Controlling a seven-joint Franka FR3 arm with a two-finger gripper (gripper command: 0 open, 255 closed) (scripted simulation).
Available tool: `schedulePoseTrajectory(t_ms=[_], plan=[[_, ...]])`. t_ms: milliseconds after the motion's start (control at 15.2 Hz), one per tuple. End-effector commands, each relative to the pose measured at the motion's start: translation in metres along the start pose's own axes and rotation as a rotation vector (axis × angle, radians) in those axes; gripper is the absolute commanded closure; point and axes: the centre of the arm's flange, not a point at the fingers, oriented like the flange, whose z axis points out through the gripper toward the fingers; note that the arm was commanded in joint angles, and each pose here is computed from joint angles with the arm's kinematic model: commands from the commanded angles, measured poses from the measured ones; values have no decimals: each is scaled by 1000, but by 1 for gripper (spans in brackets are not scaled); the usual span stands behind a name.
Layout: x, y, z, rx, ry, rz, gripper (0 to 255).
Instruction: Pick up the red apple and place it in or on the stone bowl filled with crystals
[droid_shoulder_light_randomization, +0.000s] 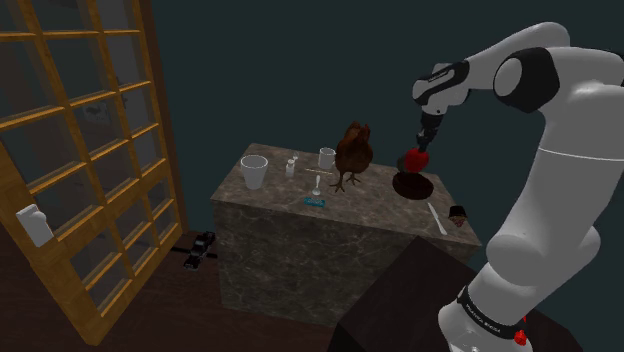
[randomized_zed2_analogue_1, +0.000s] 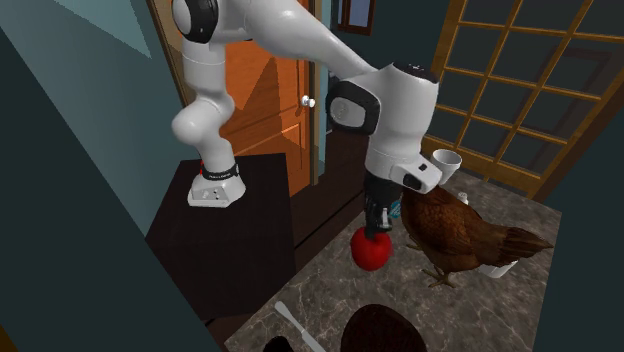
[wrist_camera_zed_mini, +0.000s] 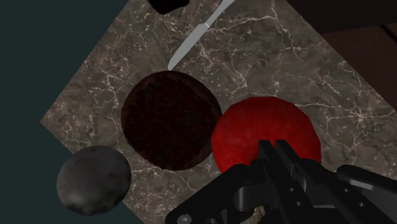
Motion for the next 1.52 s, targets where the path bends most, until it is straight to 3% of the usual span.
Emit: schedulePoseTrajectory(t_ms=[0,660,1452], plan=[[6,28,-4,0,1,-2,255],[18,157,-19,0,1,-2,255],[23,151,44,0,1,-2,255]])
